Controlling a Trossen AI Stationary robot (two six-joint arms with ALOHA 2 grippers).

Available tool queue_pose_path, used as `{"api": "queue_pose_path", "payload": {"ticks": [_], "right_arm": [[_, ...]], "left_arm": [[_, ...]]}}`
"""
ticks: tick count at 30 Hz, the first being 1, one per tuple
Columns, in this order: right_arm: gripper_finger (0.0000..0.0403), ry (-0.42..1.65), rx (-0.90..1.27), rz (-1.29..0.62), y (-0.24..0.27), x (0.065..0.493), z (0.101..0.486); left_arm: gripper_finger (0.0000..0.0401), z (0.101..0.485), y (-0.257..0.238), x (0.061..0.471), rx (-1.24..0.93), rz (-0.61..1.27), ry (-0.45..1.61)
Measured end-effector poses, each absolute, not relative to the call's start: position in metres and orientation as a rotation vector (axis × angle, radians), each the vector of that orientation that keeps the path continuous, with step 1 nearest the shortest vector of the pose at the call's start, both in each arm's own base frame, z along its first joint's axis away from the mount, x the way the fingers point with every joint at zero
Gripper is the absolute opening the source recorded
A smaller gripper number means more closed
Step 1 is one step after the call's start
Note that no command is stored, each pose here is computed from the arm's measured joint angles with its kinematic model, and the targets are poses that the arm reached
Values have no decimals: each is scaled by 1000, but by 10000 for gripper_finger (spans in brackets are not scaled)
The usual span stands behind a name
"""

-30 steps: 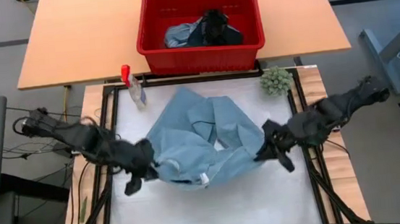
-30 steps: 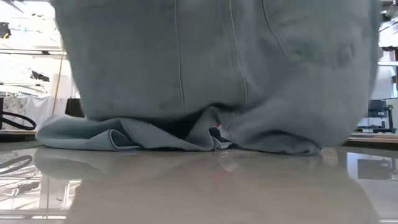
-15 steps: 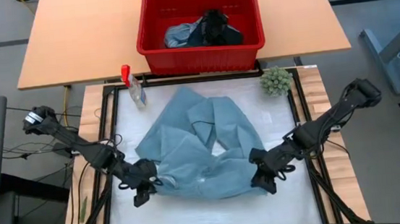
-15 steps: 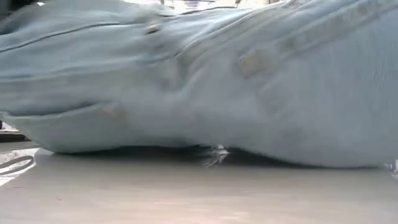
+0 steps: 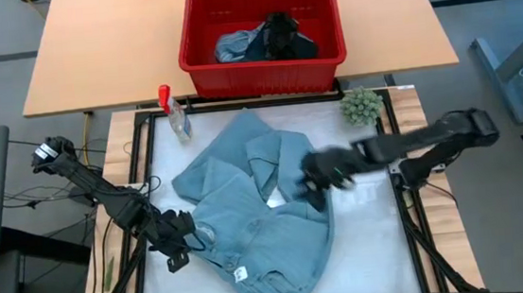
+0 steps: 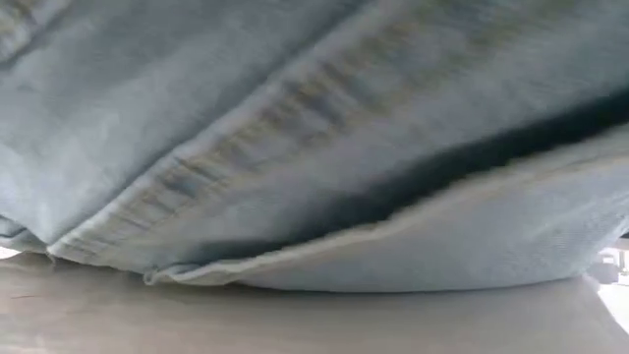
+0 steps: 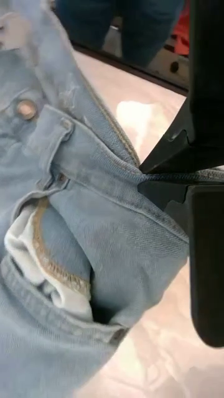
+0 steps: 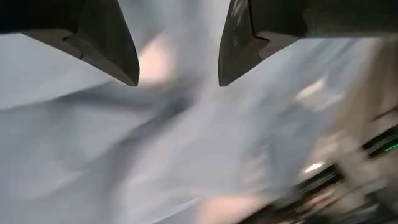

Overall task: Fold Laundry from Bin
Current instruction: Fold the blue pants from the red laundry bin

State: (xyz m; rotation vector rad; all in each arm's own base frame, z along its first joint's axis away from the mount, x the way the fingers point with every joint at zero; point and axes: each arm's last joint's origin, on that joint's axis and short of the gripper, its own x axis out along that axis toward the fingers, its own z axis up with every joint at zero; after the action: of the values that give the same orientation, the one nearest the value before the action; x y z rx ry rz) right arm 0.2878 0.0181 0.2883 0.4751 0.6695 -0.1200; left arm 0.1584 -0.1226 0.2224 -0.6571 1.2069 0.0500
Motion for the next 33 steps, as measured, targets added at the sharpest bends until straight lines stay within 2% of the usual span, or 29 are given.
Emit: {"api": "queue_pose_path", "payload": {"ticks": [5,12,26,33], "right_arm": [[244,552,476,-348,-58,321,261],[244,498,476,-509,-132,348,225],[244,957,453,-655,-210,422,191],[237,1221,442,-576,-216,439,163]], "left_arm": [[0,222,-122,158,-728,115,1204],[0,222,-129,152,-831,164,1230],[0,222,-143,141,-975,245,1253],[0,223,-144,140,-980,235,1249]]}}
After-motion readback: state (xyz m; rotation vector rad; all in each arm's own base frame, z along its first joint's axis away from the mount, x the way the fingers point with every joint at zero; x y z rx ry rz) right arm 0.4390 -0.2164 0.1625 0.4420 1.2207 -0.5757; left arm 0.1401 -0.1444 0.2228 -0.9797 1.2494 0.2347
